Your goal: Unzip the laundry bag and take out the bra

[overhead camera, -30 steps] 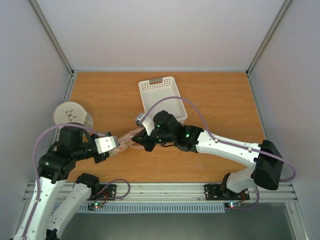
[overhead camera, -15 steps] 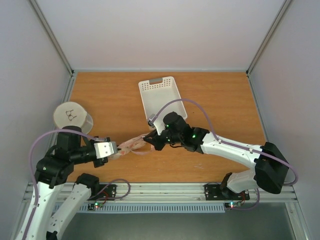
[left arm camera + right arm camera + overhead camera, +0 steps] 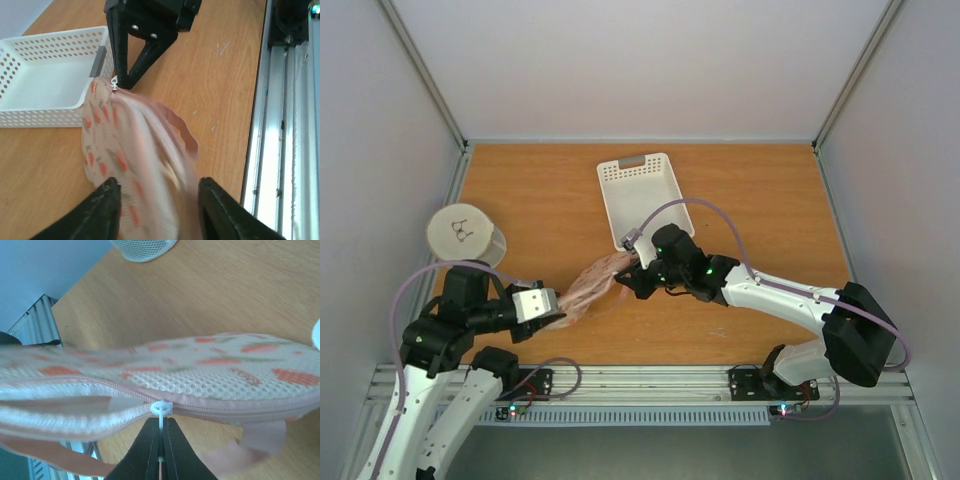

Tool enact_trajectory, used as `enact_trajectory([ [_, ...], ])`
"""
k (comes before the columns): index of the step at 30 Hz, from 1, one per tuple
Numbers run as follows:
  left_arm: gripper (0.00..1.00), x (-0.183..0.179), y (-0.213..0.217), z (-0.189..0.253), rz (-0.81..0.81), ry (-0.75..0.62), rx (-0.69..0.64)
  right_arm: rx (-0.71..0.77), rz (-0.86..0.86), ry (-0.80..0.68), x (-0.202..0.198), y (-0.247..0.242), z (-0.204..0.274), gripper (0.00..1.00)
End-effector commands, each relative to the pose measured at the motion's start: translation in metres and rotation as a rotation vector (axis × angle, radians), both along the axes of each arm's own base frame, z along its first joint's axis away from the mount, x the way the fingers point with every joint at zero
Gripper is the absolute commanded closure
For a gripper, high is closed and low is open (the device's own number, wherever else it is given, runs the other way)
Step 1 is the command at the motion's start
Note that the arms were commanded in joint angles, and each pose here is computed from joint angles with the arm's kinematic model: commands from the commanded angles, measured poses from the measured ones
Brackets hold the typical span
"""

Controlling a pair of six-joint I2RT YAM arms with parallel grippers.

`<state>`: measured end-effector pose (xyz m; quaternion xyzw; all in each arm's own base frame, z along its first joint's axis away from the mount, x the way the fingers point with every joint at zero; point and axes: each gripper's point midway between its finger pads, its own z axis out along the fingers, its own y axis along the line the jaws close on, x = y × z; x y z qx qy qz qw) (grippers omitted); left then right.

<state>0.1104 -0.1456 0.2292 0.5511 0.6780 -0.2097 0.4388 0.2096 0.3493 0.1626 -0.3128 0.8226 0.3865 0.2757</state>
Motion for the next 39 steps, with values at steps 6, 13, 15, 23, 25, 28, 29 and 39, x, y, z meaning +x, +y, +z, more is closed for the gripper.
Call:
enact_trajectory([
  [6, 0.24, -0.019, -0.01, 0.014, -0.086, 0.03, -0.077, 0.141, 0.053, -0.103, -0.023, 0.041, 0.078, 0.99],
  [13, 0.22, 0.018, -0.015, 0.044, 0.127, 0.19, -0.235, 0.139, -0.015, -0.132, -0.027, 0.06, 0.105, 0.99],
  [15, 0.23, 0.03, -0.012, 0.043, 0.199, 0.23, -0.231, 0.134, -0.029, -0.141, -0.027, 0.064, 0.109, 0.99],
  [23, 0.16, 0.048, -0.006, 0.039, 0.273, 0.207, -0.192, 0.133, -0.025, -0.151, -0.033, 0.085, 0.115, 0.99],
  [25, 0.19, 0.05, -0.005, 0.036, 0.278, 0.216, -0.185, 0.135, -0.023, -0.153, -0.033, 0.09, 0.117, 0.99],
  [28, 0.29, 0.053, -0.003, 0.028, 0.288, 0.21, -0.156, 0.155, -0.013, -0.16, -0.034, 0.096, 0.123, 0.99],
  [29, 0.32, 0.054, -0.002, 0.026, 0.293, 0.205, -0.145, 0.161, -0.01, -0.162, -0.035, 0.097, 0.125, 0.99],
  [39, 0.53, 0.056, 0.002, 0.008, 0.264, 0.155, -0.064, 0.187, 0.018, -0.181, -0.039, 0.101, 0.135, 0.99],
])
